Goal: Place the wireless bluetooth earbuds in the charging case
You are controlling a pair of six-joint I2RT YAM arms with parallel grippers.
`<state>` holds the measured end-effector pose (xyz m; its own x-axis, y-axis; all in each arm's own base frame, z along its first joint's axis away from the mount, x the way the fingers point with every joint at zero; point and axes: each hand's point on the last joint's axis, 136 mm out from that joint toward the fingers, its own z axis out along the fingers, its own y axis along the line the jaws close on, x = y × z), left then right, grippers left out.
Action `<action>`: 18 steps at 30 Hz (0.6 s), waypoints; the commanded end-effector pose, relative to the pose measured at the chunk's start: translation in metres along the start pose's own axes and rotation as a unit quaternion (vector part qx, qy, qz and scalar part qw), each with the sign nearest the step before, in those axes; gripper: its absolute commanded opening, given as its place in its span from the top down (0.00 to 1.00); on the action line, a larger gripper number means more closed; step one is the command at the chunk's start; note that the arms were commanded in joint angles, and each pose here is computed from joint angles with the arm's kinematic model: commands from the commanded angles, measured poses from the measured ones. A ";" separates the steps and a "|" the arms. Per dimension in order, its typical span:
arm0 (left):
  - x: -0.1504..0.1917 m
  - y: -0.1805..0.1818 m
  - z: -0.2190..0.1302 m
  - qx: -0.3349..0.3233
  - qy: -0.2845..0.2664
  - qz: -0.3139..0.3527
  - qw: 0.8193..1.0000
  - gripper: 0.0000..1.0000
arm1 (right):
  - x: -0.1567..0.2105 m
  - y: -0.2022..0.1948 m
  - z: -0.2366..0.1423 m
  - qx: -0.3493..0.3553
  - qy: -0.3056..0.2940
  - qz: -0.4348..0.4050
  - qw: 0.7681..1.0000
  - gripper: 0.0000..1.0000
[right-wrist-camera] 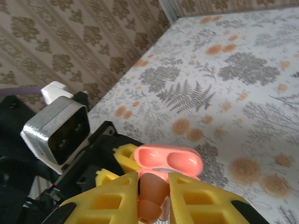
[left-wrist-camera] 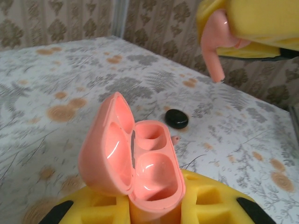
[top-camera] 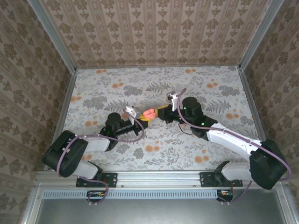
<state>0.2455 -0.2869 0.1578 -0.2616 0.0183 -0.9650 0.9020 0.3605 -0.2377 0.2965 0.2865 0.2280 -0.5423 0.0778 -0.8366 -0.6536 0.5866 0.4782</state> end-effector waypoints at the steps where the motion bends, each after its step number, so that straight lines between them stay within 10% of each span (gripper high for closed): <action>1: -0.027 -0.024 0.006 0.069 -0.035 0.032 0.997 0.84 | -0.017 0.025 -0.005 -0.059 -0.036 -0.038 0.997 0.81; 18: -0.051 -0.035 0.012 0.101 -0.053 0.026 0.993 0.84 | -0.010 0.037 0.011 -0.091 -0.029 -0.067 0.993 0.81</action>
<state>0.2339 -0.3062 0.1897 -0.2226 -0.0244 -0.9746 0.9519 0.2104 -0.2227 0.2861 0.3097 0.2436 -0.4555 0.0595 -0.8883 -0.7719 0.4706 0.4273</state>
